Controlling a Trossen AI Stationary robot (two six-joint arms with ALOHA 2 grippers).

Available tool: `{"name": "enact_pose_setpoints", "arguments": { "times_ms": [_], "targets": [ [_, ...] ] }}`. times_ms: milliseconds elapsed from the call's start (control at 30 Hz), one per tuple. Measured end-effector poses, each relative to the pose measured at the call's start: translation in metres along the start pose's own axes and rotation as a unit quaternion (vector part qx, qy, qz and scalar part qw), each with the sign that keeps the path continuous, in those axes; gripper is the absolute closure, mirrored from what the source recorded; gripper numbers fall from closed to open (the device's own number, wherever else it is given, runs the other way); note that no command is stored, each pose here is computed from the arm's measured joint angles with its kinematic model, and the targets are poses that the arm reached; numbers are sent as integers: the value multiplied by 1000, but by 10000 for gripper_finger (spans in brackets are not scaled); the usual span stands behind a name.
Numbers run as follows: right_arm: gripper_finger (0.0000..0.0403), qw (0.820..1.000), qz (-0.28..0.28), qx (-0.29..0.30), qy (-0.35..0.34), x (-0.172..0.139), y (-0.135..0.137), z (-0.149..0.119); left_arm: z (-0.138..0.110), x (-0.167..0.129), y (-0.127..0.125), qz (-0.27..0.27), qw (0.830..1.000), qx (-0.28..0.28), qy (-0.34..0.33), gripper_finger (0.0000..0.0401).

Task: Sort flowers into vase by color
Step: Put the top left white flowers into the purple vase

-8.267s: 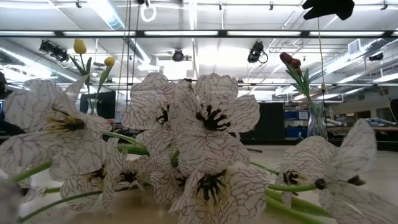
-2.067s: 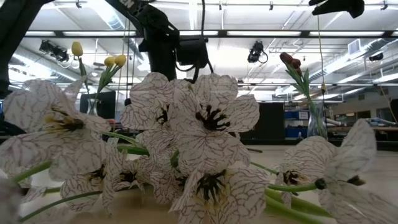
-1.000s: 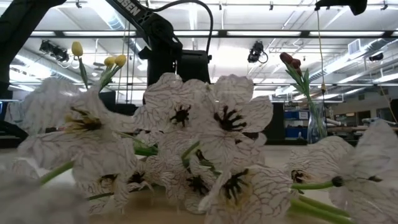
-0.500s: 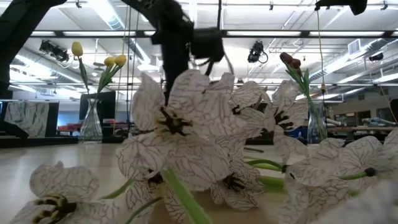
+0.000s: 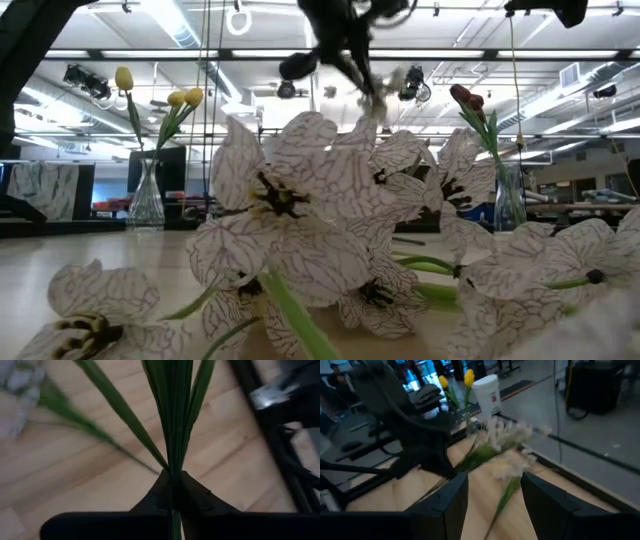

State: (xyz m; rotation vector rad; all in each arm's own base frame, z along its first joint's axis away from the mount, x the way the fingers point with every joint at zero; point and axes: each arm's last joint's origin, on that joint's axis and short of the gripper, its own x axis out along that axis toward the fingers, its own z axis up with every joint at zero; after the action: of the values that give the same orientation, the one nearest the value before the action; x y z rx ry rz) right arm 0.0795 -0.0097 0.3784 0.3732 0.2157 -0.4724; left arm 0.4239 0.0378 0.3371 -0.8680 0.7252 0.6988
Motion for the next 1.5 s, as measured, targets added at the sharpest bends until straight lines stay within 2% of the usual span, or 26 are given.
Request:
{"name": "enact_pose_setpoints", "arguments": {
  "times_ms": [167,267,367,433,533,667,833,1033,1367,1500],
  "targets": [
    [207,997,21,37,71,15,7,-8,4,-35,-30,-76,991,84,-69,385],
    [207,990,39,71,115,28,14,-16,6,-55,-49,-128,976,125,-127,385],
    [207,984,63,103,129,41,21,-22,3,-70,-61,-158,963,149,-162,385],
    [207,984,76,114,115,48,26,-23,-1,-75,-68,-173,955,162,-178,385],
    [207,986,96,126,58,50,33,-17,-9,-79,-74,-189,949,173,-182,384],
    [207,989,90,117,-1,45,36,-11,-19,-86,-84,-216,941,176,-192,384],
    [207,991,77,111,-19,40,35,-11,-16,-101,-97,-286,906,193,-245,384],
    [208,986,103,115,-64,36,42,-3,-3,-97,-91,-284,910,172,-249,384],
    [208,987,87,108,-78,48,50,-2,2,-104,-96,-339,889,166,-260,384],
    [208,987,92,102,-86,48,52,-1,-1,-99,-97,-339,891,174,-245,384]
  ]
}}
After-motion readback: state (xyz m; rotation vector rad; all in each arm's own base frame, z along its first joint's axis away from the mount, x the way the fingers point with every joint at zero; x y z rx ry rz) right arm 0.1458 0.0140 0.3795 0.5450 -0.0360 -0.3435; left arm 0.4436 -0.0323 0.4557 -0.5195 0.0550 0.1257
